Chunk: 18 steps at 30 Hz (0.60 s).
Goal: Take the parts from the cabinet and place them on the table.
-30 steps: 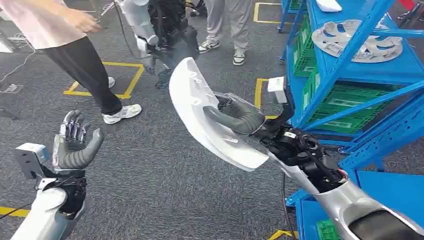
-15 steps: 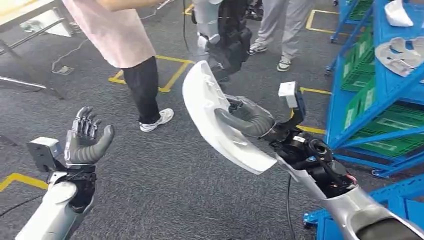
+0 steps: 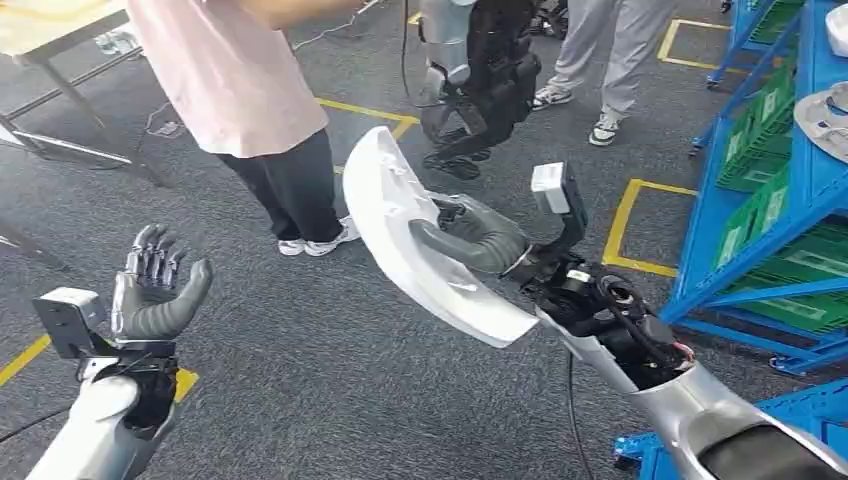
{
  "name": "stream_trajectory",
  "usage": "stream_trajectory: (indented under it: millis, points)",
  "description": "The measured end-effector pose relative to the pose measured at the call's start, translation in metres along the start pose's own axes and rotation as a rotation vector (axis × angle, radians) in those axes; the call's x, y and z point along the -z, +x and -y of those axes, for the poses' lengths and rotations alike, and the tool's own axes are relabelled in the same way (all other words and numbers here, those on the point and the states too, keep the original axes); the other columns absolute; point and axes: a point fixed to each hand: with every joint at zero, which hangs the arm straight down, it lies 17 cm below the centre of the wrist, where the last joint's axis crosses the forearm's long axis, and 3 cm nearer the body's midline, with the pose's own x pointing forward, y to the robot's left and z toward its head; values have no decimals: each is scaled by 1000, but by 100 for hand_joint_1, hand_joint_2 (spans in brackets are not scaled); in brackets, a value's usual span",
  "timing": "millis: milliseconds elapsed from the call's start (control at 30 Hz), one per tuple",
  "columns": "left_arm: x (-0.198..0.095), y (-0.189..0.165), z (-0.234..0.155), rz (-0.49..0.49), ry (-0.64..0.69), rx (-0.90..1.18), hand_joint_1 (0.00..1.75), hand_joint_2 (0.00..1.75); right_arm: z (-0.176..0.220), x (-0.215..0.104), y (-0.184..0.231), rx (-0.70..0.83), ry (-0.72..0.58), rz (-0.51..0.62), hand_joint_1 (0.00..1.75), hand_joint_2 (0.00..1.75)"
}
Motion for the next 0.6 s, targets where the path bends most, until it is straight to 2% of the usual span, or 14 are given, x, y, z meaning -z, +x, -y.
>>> stream_trajectory:
  millis: [600]
  points:
    - [-6, -7, -1, -16, 8, 4, 0, 175, 0, -2, -5, 7, -6, -7, 175, 175]
